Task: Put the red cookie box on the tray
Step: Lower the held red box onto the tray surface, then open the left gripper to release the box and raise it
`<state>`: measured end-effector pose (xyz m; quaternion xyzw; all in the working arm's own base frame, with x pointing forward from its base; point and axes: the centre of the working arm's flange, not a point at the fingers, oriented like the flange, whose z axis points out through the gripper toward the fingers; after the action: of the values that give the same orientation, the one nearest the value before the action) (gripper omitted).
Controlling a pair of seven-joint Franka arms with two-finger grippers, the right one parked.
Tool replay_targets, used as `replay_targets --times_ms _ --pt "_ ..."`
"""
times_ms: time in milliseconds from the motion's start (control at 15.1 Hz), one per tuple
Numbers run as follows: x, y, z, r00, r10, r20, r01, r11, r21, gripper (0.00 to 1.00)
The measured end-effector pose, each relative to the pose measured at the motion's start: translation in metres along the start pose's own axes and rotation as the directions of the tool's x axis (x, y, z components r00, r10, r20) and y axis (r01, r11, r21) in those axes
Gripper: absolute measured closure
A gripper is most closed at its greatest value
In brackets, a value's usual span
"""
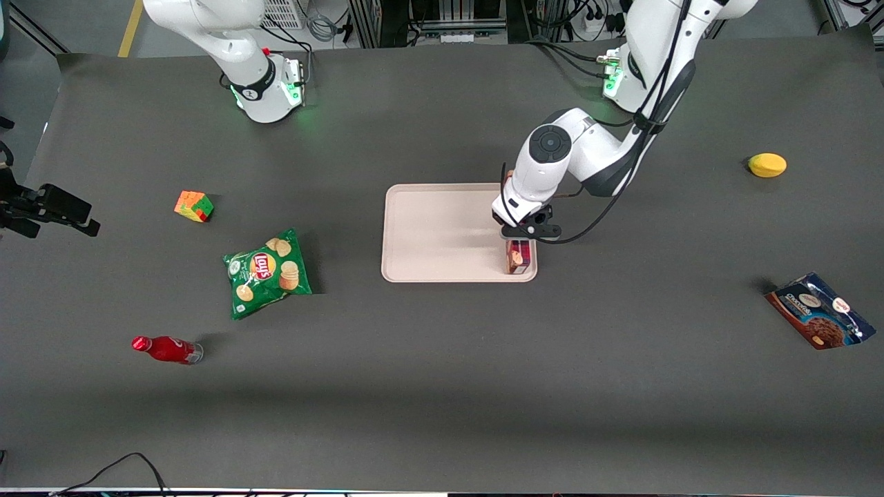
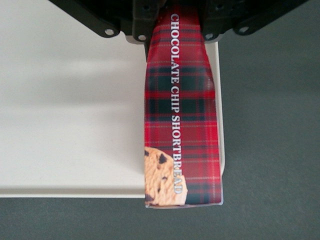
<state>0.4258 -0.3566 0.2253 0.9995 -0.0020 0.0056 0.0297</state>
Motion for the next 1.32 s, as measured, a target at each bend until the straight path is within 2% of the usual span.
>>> replay_targets --times_ms 66,132,331,529,727,793,992,1058,1190,1322 --pt "0.001 -0.001 0.001 1.000 0.019 -0.014 -0.019 1.000 0.011 0.70" --pt "0.001 -0.001 0.003 0.999 0.038 -0.030 -0.037 0.999 0.020 0.62" --pt "0.000 0.001 0.003 0.998 0.016 -0.055 -0.014 0.999 0.034 0.33" --pt "0.001 0.002 0.001 0.998 0.004 -0.060 -0.002 0.999 0.032 0.02" --pt "0.010 0.005 -0.009 0.997 -0.003 -0.078 0.005 1.000 0.026 0.00" --pt "0.016 0.006 -0.016 0.997 -0.008 -0.082 0.011 0.999 0.039 0.00" --pt "0.047 0.011 -0.062 0.995 -0.043 -0.085 0.052 0.993 0.108 0.00" --pt "0.057 0.013 -0.083 0.996 -0.057 -0.075 0.065 0.992 0.110 0.00" --pt "0.077 0.013 -0.133 0.997 -0.060 -0.040 0.063 0.994 0.087 0.00" --pt "0.095 -0.002 -0.188 0.998 -0.062 -0.019 0.063 0.994 0.088 0.00"
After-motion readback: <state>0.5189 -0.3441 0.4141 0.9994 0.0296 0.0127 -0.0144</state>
